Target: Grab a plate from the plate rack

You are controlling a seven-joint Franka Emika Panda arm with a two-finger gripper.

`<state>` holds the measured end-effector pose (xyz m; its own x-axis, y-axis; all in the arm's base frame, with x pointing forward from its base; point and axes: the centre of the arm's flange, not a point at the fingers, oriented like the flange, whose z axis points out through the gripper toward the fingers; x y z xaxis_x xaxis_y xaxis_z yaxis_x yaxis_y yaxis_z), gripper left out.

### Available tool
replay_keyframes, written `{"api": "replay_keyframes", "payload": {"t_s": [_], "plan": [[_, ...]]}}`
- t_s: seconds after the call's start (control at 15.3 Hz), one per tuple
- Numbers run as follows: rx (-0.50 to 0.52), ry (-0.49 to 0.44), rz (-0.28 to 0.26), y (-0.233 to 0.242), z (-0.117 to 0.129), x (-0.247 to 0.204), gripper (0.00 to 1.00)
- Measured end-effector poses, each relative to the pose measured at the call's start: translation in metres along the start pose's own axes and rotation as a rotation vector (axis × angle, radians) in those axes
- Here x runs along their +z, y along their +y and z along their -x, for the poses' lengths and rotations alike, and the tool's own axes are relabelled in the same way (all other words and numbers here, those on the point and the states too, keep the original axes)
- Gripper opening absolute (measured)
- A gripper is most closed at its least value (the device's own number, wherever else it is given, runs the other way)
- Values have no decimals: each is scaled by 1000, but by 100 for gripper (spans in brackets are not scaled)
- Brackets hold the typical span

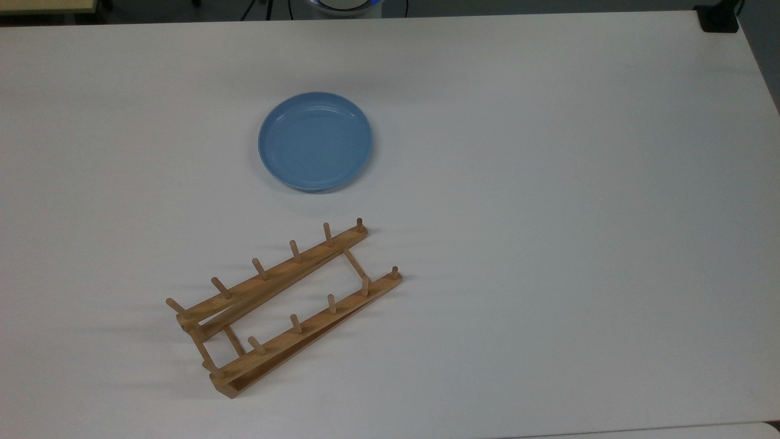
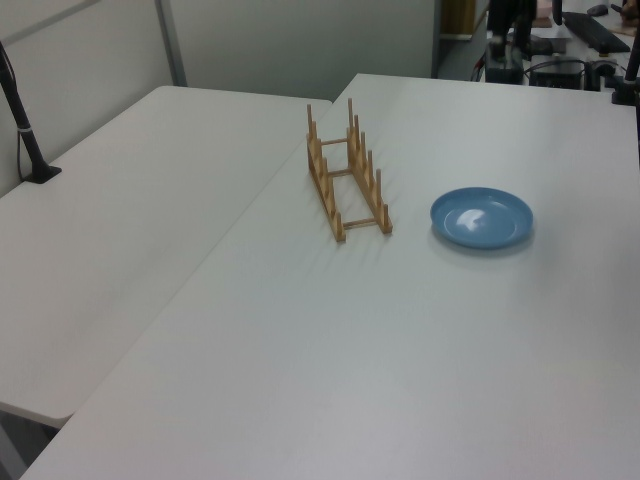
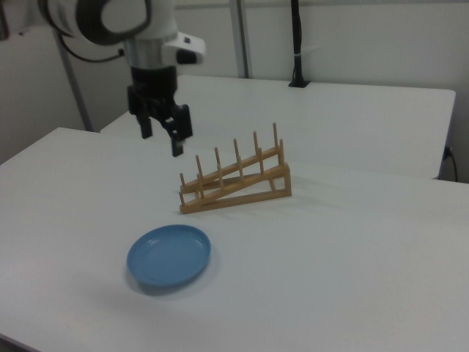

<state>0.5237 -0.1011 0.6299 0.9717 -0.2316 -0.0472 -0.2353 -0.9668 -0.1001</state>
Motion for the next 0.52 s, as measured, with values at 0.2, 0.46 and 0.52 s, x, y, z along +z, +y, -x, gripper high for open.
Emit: {"api": "replay_keyframes", "payload": {"t_s": [0.2, 0.46, 0.52], "plan": [[-5, 1, 0, -23, 15, -13, 100], [-30, 35, -1, -34, 9, -12, 100], [-58, 67, -2, -34, 5, -13, 100]]}}
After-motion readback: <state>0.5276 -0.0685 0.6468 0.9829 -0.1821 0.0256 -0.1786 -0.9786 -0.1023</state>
